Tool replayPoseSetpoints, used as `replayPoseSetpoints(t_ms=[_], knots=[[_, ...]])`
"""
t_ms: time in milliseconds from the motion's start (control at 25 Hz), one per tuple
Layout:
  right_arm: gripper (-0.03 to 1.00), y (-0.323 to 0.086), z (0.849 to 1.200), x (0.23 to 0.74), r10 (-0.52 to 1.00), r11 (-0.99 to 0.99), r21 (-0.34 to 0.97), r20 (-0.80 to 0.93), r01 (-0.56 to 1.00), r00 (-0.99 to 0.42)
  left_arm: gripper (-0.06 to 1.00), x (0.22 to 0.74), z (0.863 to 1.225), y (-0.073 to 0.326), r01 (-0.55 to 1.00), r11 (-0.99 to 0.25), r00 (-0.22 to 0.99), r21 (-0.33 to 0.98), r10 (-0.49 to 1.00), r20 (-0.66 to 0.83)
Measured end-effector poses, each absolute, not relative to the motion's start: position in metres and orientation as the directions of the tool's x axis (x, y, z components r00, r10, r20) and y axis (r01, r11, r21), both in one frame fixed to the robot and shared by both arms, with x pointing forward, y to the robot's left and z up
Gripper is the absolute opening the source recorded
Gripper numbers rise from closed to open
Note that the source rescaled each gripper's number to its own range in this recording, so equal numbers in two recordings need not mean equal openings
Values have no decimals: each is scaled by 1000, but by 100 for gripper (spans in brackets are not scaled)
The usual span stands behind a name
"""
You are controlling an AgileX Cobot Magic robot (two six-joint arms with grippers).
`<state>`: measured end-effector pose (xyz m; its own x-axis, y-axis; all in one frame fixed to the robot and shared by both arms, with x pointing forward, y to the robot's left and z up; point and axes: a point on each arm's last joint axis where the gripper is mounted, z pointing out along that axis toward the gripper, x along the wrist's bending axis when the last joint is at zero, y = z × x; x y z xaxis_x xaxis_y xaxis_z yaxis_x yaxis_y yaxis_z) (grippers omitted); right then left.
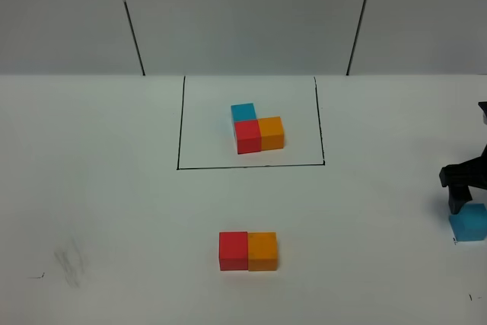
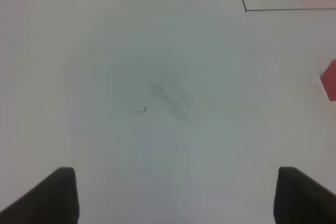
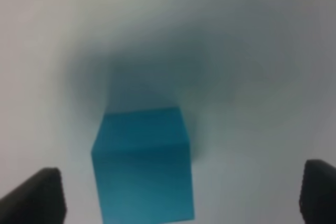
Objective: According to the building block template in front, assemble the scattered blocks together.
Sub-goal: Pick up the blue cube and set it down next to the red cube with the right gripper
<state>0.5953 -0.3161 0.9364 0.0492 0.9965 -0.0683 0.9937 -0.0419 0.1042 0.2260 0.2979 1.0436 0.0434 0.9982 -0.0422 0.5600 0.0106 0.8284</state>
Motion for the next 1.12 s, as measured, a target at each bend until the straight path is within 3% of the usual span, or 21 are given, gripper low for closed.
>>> replayPoseSetpoints(t_ms=[240, 640, 1000, 1120], knots=[[85, -320, 915, 580, 996, -56, 91, -59, 994, 61, 93, 226, 1044, 298, 560, 11, 43, 828, 998, -42], [82, -317, 915, 586, 998, -43, 160, -33, 986, 49, 93, 226, 1044, 298, 560, 11, 43, 828, 998, -42], [79, -316, 900, 587, 1000, -9, 115, -24, 993, 12, 93, 226, 1044, 298, 560, 11, 43, 828, 998, -42], [71, -316, 898, 587, 1000, -7, 110, -24, 994, 10, 93, 226, 1044, 298, 560, 11, 43, 828, 998, -42]])
